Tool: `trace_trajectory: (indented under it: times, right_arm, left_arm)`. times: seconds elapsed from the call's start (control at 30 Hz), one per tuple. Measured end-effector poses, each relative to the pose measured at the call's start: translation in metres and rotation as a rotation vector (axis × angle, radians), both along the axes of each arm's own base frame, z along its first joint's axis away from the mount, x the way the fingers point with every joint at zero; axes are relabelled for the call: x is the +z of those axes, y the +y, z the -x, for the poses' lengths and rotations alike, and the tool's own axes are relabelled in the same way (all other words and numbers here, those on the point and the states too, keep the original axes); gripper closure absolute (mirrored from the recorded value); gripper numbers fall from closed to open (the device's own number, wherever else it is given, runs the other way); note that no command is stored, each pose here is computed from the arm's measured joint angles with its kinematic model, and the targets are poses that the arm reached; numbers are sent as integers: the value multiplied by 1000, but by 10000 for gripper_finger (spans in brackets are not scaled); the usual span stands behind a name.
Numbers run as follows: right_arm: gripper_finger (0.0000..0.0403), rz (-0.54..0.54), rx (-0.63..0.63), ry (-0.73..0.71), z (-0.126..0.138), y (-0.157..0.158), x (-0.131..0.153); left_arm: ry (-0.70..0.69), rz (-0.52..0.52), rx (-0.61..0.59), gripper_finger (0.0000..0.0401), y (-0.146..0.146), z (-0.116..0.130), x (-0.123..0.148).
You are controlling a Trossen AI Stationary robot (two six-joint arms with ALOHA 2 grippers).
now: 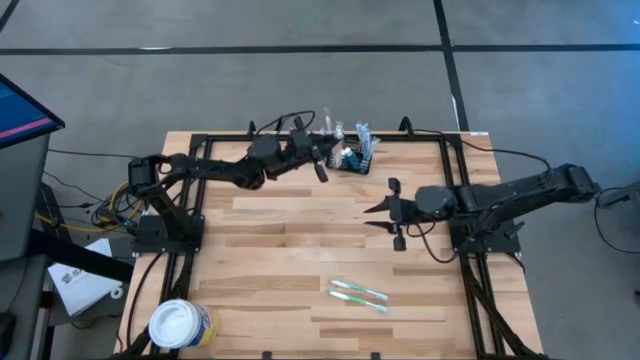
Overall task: Pick & Place toothbrushing station
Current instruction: Put the orange toothbrush into the mesh organizer
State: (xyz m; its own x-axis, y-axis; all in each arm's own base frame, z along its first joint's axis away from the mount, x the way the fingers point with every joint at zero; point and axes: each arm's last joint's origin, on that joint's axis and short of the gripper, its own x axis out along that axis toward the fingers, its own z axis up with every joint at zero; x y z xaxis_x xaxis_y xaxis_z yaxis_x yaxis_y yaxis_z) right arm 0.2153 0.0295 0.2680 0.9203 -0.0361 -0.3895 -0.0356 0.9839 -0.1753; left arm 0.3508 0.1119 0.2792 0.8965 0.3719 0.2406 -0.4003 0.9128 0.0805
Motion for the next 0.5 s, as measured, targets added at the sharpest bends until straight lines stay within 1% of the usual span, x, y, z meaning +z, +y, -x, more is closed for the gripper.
trace_trajectory:
  times: [0.17, 0.33, 0.5]
  right_arm:
    - [284, 13, 6, -11, -8, 1, -3]
    - [284, 22, 10, -5, -8, 1, -4]
    - [284, 23, 10, -4, -8, 1, -4]
  left_arm:
    - [0, 1, 31, 395, 11, 4, 0]
    - [-4, 14, 59, 395, 22, 7, -1]
    - [-5, 16, 82, 395, 32, 7, -8]
